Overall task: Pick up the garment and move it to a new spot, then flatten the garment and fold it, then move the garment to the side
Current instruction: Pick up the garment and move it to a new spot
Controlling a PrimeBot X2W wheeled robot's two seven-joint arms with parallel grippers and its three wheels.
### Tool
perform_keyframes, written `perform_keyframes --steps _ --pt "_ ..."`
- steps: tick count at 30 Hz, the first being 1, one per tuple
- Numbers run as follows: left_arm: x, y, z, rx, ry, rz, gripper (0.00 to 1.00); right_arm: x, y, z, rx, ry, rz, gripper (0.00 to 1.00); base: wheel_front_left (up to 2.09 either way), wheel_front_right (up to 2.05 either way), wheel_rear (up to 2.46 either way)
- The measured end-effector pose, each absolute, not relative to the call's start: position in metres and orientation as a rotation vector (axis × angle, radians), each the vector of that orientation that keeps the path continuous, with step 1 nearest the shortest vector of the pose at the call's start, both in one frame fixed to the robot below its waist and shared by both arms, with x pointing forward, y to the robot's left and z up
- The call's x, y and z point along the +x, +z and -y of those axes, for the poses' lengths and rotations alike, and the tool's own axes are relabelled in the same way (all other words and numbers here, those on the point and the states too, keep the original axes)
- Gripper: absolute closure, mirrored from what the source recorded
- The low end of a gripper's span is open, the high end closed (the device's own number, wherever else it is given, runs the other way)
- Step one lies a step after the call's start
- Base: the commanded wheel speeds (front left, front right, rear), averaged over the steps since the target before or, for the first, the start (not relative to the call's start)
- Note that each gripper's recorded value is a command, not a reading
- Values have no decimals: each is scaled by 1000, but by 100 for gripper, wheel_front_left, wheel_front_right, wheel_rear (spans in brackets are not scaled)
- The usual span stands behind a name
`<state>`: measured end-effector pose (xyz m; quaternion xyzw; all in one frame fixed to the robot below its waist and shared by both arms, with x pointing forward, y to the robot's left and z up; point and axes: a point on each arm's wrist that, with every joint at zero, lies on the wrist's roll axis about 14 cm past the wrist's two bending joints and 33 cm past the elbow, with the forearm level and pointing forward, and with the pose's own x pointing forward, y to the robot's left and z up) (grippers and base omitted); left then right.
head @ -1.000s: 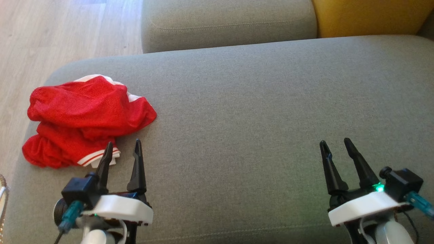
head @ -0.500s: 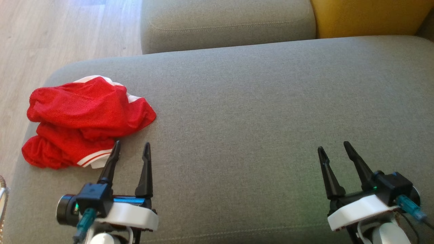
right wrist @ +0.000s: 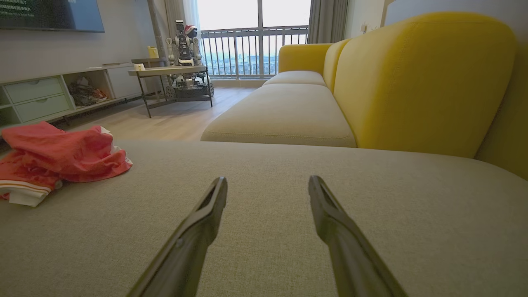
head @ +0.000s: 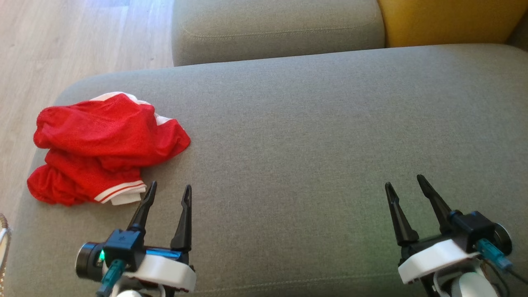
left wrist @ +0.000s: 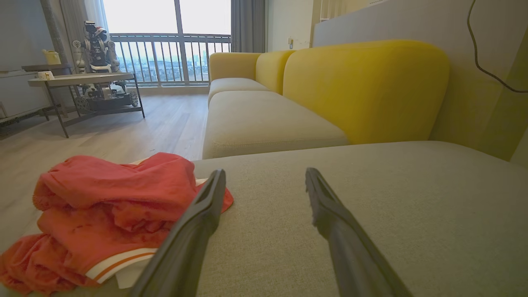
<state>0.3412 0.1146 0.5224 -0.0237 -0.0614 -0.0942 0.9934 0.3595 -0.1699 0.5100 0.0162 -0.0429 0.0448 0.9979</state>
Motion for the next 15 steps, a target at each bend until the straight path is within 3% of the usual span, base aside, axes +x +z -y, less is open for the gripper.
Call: perform_keyframes --steps 15 --pt "327 518 -155 -52 -42 112 0 374 511 131 25 209 90 0 0 0 0"
